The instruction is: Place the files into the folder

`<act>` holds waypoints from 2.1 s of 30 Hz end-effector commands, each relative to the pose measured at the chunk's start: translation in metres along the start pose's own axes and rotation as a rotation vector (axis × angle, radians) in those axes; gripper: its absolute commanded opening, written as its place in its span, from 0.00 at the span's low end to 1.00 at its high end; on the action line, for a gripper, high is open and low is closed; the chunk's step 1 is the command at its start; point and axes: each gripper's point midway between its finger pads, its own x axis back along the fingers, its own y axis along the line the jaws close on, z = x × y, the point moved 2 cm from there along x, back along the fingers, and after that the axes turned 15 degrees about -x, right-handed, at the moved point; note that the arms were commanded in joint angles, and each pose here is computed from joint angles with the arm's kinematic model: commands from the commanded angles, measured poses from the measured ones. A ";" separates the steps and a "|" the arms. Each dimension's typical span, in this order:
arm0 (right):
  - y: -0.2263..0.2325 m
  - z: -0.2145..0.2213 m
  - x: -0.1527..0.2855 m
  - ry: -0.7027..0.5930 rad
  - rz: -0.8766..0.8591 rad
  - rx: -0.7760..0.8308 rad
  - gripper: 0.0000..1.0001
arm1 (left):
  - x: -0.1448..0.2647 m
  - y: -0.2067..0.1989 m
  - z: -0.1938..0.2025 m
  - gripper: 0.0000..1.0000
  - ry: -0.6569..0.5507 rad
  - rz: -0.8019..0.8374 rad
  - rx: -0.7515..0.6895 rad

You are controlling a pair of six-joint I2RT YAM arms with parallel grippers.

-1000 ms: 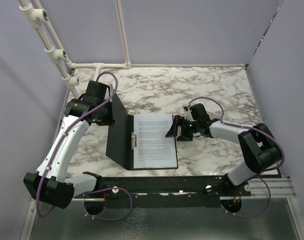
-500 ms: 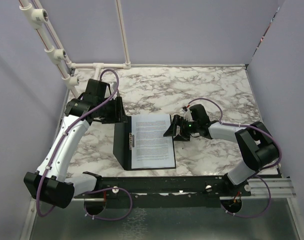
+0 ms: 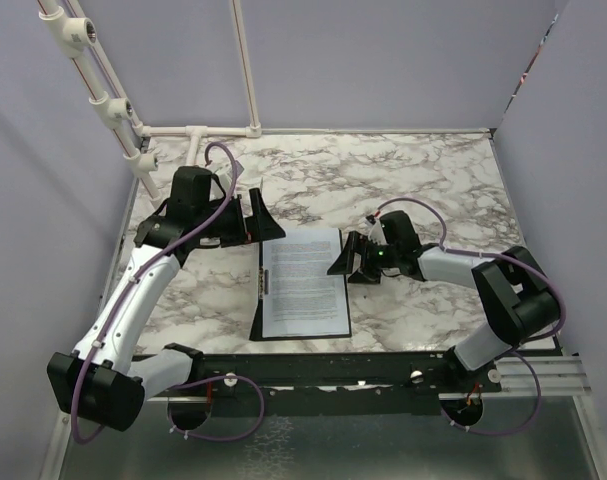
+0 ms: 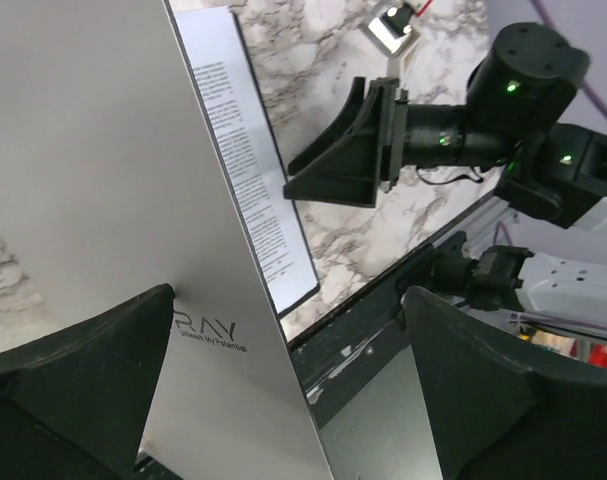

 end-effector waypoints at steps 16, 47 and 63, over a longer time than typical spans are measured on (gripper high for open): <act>-0.038 0.017 0.022 -0.062 0.176 -0.069 0.85 | -0.047 -0.017 0.007 0.99 -0.150 0.202 0.133; 0.022 -0.016 0.107 -0.303 0.237 0.177 0.79 | -0.046 0.072 0.054 0.99 0.092 -0.376 0.043; 0.020 -0.003 0.039 -0.119 0.124 0.069 0.75 | -0.074 0.099 0.131 0.99 0.270 -0.388 0.168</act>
